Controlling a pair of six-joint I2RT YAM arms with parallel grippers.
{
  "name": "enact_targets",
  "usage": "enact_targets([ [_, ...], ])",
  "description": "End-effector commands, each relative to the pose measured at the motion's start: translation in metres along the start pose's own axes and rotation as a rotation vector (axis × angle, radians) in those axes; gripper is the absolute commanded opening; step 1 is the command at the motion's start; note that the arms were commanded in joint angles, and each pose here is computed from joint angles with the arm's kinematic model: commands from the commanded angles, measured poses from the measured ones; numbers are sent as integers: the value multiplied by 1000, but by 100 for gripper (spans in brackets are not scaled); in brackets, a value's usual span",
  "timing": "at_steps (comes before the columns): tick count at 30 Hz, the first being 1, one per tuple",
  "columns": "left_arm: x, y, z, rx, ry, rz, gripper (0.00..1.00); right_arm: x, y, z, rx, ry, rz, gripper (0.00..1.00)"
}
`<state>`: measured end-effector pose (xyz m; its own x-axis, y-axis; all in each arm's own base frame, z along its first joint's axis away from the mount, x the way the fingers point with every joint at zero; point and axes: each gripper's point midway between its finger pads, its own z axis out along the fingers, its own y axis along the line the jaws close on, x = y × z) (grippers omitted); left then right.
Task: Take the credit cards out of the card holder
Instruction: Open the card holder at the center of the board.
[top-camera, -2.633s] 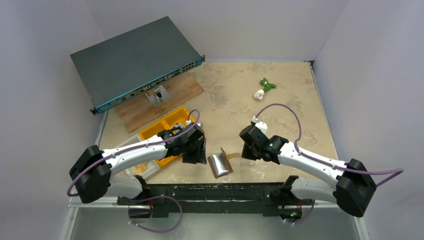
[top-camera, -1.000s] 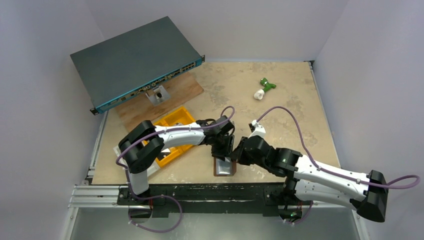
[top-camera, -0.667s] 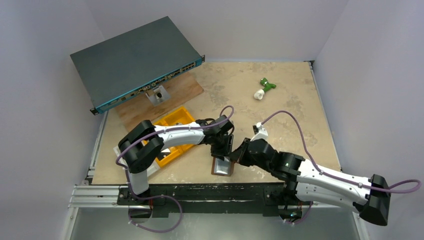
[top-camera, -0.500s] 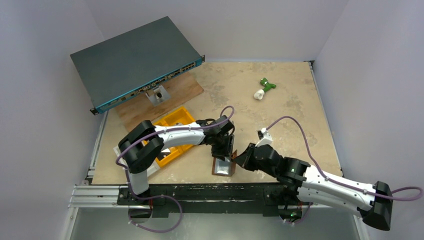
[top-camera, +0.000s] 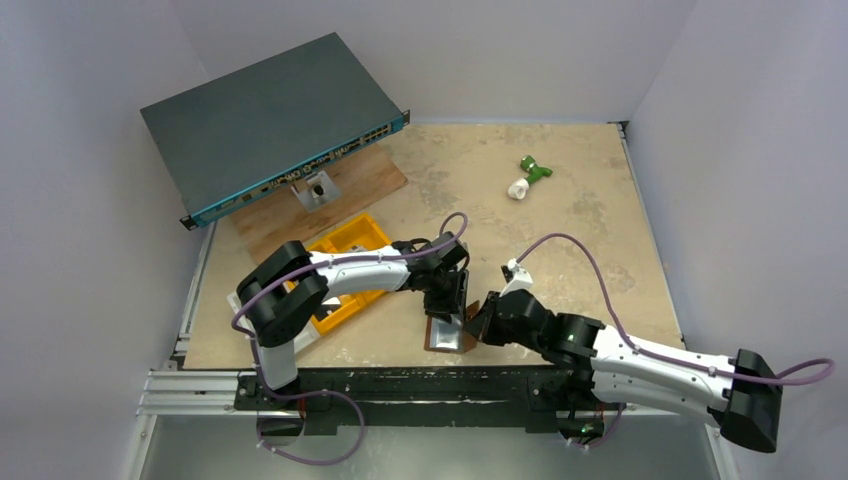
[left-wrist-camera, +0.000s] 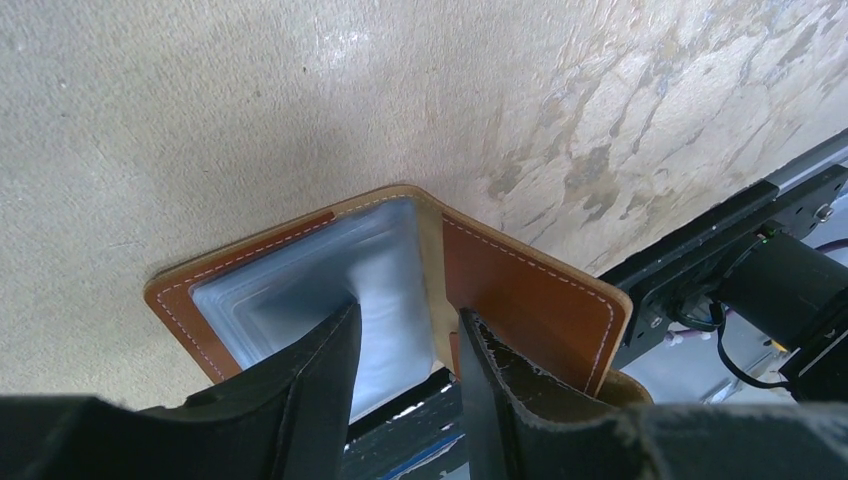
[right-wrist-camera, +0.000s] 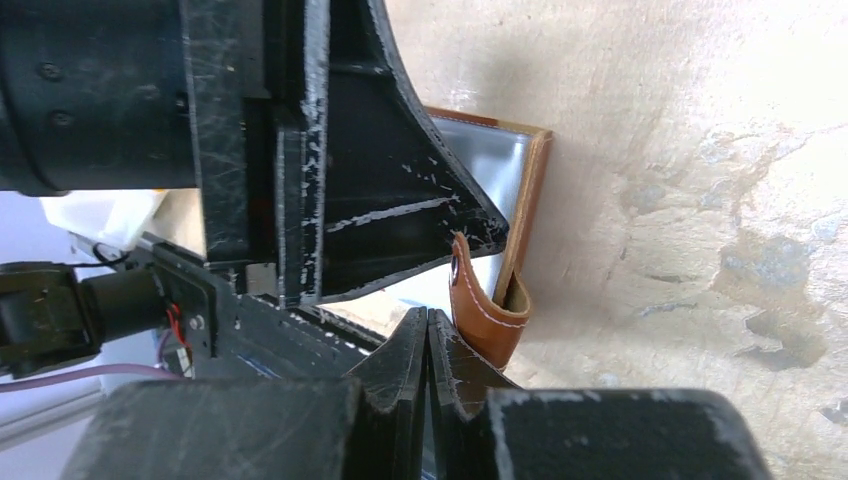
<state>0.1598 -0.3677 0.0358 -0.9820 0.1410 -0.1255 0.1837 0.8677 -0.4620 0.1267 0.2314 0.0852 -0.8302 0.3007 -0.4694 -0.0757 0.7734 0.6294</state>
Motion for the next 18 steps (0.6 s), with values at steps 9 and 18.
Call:
enact_targets([
  [9,13,16,-16,-46,-14,7,41,20,-56,13,299,50,48,2],
  [18,21,39,-48,-97,-86,15,42,40,-60,44,342,138,15,2],
])
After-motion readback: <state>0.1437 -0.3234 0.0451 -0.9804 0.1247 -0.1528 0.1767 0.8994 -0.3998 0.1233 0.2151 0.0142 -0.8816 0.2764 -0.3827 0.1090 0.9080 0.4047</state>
